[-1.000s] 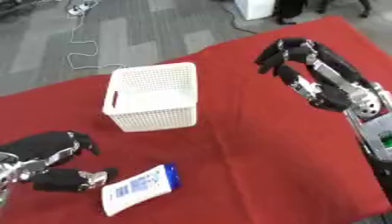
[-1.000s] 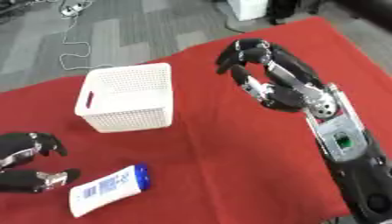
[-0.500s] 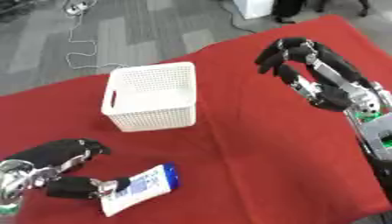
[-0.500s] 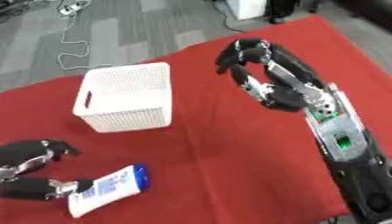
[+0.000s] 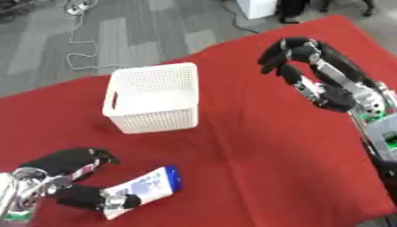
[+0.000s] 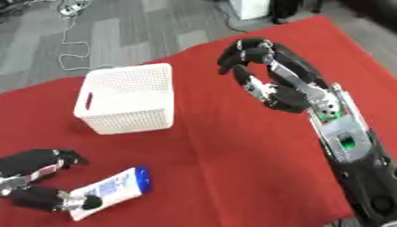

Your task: Pick up objects on the table and place them in the box.

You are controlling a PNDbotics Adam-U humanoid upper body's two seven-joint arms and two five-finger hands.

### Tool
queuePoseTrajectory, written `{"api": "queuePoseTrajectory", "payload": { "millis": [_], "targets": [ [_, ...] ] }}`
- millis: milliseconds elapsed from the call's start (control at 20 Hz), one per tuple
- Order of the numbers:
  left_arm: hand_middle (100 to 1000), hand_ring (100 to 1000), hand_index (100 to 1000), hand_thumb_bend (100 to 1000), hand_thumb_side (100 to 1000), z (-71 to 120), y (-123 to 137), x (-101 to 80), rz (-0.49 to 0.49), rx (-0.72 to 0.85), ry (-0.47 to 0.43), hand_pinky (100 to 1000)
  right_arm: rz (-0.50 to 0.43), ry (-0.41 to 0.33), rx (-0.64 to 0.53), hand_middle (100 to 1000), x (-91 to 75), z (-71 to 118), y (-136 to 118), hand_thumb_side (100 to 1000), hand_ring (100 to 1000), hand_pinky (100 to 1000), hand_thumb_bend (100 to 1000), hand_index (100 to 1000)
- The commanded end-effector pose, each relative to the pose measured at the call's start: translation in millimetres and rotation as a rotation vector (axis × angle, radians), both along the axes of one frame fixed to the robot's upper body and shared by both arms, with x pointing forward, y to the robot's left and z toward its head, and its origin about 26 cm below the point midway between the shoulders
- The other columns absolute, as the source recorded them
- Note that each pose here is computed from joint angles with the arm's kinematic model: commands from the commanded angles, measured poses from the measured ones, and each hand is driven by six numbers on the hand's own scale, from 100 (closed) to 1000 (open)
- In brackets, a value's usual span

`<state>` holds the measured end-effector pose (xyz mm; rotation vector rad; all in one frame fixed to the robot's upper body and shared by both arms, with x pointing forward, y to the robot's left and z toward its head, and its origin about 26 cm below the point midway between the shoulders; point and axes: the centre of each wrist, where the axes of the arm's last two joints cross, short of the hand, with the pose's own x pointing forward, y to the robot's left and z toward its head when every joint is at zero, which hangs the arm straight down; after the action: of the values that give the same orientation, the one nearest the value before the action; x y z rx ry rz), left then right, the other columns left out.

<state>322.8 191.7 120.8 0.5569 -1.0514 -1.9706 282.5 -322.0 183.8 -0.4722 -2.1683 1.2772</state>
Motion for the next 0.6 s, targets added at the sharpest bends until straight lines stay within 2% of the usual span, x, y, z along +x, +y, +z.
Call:
{"api": "queuePoseTrajectory", "payload": {
  "millis": [50, 400, 600],
  "targets": [
    [875, 834, 919, 737, 1000, 6.2, -1.8, 2.7, -0.023, 0.028, -0.033, 840, 0.008, -0.032, -0.02, 680, -1.3, 10.6, 0.1, 1000, 638, 464, 108, 684],
    [882, 842, 917, 733, 1000, 5.6, -5.5, 4.2, -0.057, 0.057, -0.044, 845, 0.013, -0.034, -0.022, 680, -0.9, 11.2, 0.6, 1000, 638, 464, 108, 683],
    [895, 859, 919, 771, 1000, 3.8, -7.9, 5.3, -0.082, 0.082, -0.048, 863, 0.013, -0.035, -0.02, 680, -0.7, 11.9, 0.7, 1000, 638, 464, 108, 683]
  ]
}}
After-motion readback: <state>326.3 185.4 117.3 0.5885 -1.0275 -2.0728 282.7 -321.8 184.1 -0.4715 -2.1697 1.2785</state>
